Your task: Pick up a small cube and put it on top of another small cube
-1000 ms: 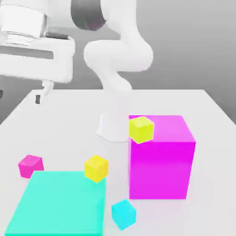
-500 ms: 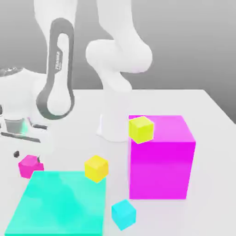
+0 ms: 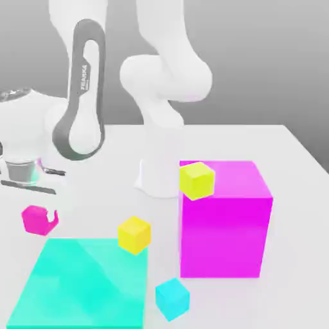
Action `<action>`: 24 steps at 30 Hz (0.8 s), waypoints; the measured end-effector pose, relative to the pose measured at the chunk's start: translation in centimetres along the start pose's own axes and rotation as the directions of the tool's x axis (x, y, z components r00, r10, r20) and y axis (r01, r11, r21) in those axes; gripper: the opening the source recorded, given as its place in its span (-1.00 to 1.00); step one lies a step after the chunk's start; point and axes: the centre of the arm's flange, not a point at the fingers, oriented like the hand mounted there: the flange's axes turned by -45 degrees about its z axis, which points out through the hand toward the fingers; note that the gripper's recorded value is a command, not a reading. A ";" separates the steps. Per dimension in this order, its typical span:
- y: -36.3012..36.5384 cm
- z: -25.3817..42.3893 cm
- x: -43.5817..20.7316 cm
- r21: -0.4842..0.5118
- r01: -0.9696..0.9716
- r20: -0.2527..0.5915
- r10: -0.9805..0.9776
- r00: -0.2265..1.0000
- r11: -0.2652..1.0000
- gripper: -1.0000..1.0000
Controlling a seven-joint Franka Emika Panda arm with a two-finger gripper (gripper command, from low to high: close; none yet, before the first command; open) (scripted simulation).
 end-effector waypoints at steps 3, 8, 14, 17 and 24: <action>-5.0 -3.6 3.0 0.014 0.030 -0.006 -0.030 1.000 0.999 -1.00; -14.1 -10.1 5.4 0.030 0.061 -0.005 -0.061 0.998 0.998 -1.00; -26.1 -18.1 3.5 0.024 0.120 0.003 -0.120 0.993 0.993 -1.00; -31.5 -21.9 0.4 0.009 0.148 0.006 -0.148 0.989 0.989 -1.00; -34.2 -17.9 -1.8 -0.003 0.162 0.006 -0.162 0.987 0.987 1.00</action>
